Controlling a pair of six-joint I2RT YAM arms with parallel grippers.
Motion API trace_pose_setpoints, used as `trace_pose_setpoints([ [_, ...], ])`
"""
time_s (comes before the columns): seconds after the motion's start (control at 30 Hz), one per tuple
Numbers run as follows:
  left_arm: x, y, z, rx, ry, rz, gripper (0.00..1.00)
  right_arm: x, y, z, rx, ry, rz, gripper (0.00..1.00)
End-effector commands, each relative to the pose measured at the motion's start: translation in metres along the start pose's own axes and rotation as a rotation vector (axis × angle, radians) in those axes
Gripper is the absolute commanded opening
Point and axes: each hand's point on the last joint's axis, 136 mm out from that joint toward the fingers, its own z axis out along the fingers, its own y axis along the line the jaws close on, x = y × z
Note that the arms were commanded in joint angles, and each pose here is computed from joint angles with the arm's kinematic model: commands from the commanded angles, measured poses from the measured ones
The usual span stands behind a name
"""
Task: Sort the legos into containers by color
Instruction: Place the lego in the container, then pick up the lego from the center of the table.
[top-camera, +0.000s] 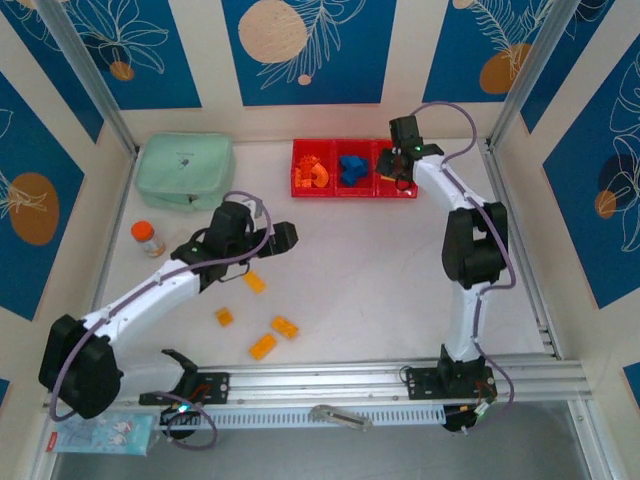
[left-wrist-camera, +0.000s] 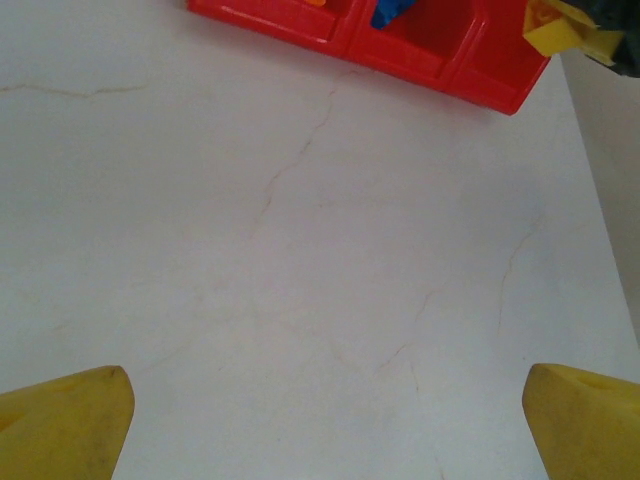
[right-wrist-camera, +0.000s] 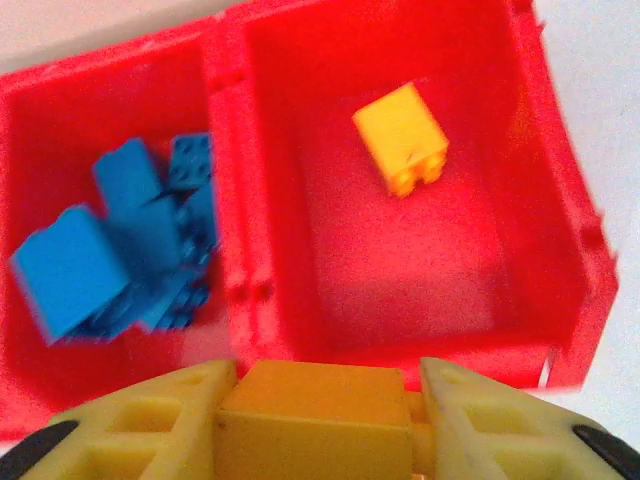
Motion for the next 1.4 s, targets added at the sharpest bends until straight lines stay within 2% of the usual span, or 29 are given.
trace_pose_setpoints([
  [0.0,-0.017,-0.023,0.002,0.063,-0.032,0.044,0.99,-0.021,-0.008,0.013,0.033,-0.021,-0.025,0.4],
  [0.1,-0.019,-0.023,0.006,0.059,-0.029,0.052,0.99,-0.029,-0.018,0.034,0.06,0.001,-0.017,0.43],
  [0.2,-0.02,-0.022,0.007,0.049,-0.029,0.061,0.99,-0.039,-0.016,0.038,0.044,-0.001,-0.019,0.58],
  [0.33,-0.021,-0.021,0.004,0.042,-0.031,0.067,0.99,-0.051,0.002,0.018,0.003,-0.034,-0.053,0.66],
  [0.47,-0.017,-0.01,-0.006,0.008,-0.048,0.059,0.99,-0.033,0.029,-0.014,-0.046,-0.035,-0.09,0.68],
  [0.6,-0.006,0.011,-0.024,-0.045,-0.053,0.021,0.99,0.02,0.064,-0.042,-0.159,0.023,-0.104,0.7],
  [0.9,0.036,0.065,-0.092,-0.211,-0.068,-0.045,0.99,0.202,0.173,-0.091,-0.439,0.295,-0.366,0.74],
  [1.07,0.054,0.086,-0.127,-0.276,-0.093,-0.095,0.99,0.28,0.21,-0.101,-0.481,0.393,-0.512,0.74],
  [1.37,0.074,0.105,-0.158,-0.321,-0.119,-0.178,0.99,0.343,0.247,-0.106,-0.447,0.414,-0.74,0.74],
])
